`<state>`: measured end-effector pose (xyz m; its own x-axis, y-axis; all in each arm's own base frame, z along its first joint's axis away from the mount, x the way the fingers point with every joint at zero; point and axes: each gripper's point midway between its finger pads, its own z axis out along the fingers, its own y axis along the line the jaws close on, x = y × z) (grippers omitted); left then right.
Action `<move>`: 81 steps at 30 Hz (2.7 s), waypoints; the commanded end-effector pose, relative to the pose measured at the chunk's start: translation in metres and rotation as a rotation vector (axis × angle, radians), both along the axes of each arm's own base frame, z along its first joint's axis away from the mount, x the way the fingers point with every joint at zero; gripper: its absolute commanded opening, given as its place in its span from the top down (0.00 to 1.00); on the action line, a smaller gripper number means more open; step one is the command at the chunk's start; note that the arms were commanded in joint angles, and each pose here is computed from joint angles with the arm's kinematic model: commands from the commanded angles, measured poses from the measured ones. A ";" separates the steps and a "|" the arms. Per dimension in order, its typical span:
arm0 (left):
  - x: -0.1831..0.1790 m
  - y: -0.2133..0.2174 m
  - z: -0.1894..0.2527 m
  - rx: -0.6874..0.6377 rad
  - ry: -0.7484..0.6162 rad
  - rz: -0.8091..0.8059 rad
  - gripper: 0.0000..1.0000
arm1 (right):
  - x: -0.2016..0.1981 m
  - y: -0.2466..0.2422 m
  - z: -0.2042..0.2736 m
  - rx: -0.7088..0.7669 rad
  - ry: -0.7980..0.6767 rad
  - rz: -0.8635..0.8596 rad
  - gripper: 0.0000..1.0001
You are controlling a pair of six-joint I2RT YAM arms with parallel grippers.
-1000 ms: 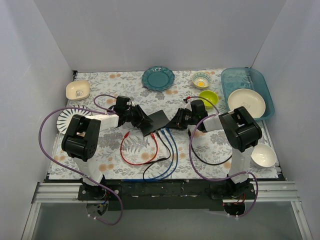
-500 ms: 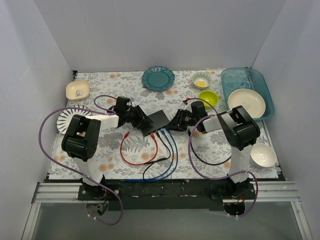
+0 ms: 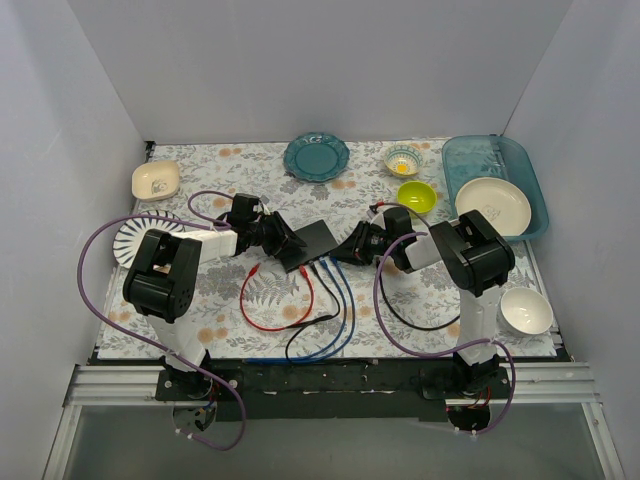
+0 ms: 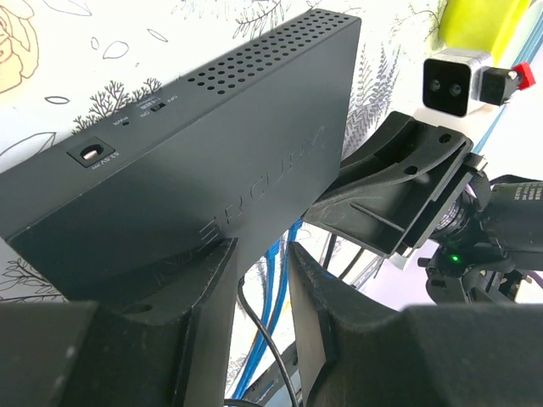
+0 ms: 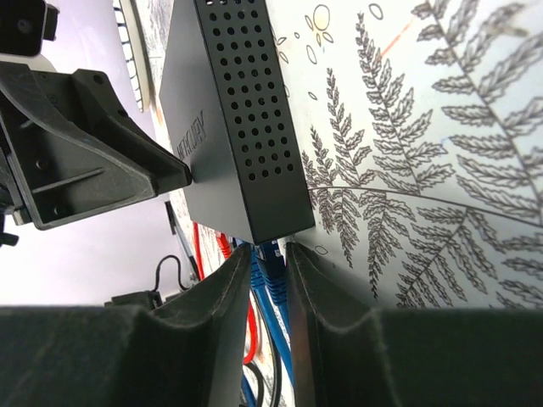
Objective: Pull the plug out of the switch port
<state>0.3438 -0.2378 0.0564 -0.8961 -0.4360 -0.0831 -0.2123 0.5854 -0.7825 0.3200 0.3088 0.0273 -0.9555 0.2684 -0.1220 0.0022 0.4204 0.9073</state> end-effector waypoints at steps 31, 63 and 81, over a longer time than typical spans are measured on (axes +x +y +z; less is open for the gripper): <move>-0.026 -0.047 0.011 -0.217 0.020 -0.207 0.70 | -0.045 -0.036 -0.049 -0.267 0.017 0.119 0.99; 0.016 -0.004 0.028 -0.020 -0.077 -0.006 0.70 | -0.003 0.004 0.036 -0.355 -0.281 0.124 0.48; 0.002 0.018 -0.012 0.086 0.048 0.013 0.70 | -0.006 0.032 0.009 -0.276 -0.167 0.168 0.54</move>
